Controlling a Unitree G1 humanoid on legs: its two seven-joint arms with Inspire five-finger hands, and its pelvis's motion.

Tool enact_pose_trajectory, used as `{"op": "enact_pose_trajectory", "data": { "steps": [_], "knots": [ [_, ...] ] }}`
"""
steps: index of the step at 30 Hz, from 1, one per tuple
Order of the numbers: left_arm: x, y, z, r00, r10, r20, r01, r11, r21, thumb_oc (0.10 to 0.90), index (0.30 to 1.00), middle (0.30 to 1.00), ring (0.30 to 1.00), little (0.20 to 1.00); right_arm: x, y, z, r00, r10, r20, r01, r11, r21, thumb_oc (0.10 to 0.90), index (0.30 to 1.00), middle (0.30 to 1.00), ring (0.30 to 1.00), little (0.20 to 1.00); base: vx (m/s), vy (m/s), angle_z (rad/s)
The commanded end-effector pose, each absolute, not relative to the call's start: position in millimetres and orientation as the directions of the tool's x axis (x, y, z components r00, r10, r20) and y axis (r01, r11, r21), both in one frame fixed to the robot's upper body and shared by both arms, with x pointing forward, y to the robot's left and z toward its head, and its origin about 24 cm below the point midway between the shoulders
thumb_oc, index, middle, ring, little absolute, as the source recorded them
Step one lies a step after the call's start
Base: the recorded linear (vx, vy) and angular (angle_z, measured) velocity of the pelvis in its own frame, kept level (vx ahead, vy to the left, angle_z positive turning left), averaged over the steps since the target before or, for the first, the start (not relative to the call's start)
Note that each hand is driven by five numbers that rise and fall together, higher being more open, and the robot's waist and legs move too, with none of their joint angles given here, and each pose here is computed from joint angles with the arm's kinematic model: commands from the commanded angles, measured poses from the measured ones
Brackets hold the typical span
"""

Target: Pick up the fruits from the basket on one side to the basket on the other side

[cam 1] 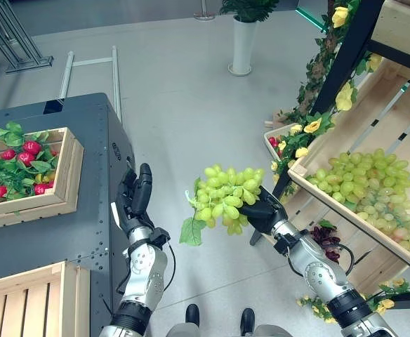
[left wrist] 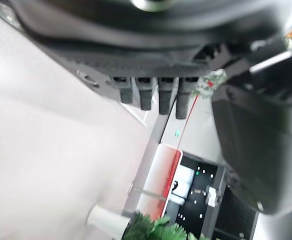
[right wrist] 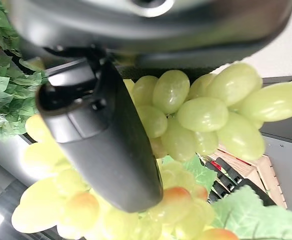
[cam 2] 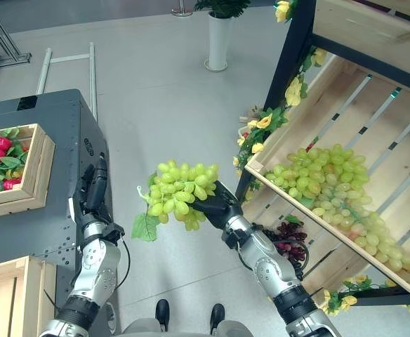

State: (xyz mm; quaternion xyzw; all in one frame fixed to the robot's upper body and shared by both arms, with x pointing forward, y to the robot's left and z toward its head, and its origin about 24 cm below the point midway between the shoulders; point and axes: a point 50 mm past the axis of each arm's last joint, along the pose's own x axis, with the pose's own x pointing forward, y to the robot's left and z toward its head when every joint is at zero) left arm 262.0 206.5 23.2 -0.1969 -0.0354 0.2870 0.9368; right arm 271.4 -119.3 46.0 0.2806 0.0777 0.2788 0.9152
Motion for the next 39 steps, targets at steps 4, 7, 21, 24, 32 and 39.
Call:
{"op": "enact_pose_trajectory", "data": {
  "steps": [4,7,21,24,32,39],
  "knots": [
    [262.7,221.2,49.6,0.828,0.542,0.147,-0.465,0.809,-0.36,0.8,0.9,0.9,0.9,0.9,260.7,-106.7,78.0,0.704,0.657,0.271,-0.693,0.552,0.463,0.4,0.3,0.3,0.3,0.3,-0.15,-0.053,-0.01],
    [267.4,217.0,53.5,0.837,0.524,0.16,-0.436,0.814,-0.384,0.8,0.9,0.9,0.9,0.9,270.2,-112.0,78.3,0.716,0.658,0.233,-0.679,0.578,0.453,0.4,0.3,0.3,0.3,0.3,-0.21,0.058,0.06],
    [272.5,207.1,65.3,0.843,0.479,0.244,-0.394,0.859,-0.328,0.8,0.9,0.9,0.9,0.9,250.7,-116.9,81.1,0.702,0.651,0.291,-0.704,0.569,0.425,0.4,0.3,0.3,0.3,0.3,-0.21,0.216,-0.18],
    [268.2,224.9,59.8,0.814,0.547,0.198,-0.467,0.817,-0.338,0.8,0.9,0.9,0.9,0.9,251.0,-109.6,83.8,0.67,0.671,0.317,-0.732,0.528,0.43,0.4,0.3,0.3,0.3,0.3,-0.23,0.076,-0.66],
    [267.8,237.6,56.7,0.753,0.634,0.178,-0.549,0.754,-0.362,0.8,0.9,0.9,0.9,0.9,251.1,-100.5,86.2,0.62,0.702,0.351,-0.78,0.506,0.367,0.4,0.3,0.3,0.3,0.3,-0.1,-0.133,-0.42],
    [262.0,243.9,46.4,0.724,0.678,0.126,-0.601,0.709,-0.369,0.8,0.9,0.9,0.9,0.9,261.3,-119.9,105.8,0.598,0.696,0.397,-0.801,0.501,0.329,0.4,0.3,0.3,0.3,0.3,-0.03,-0.097,-0.43]
  ]
}}
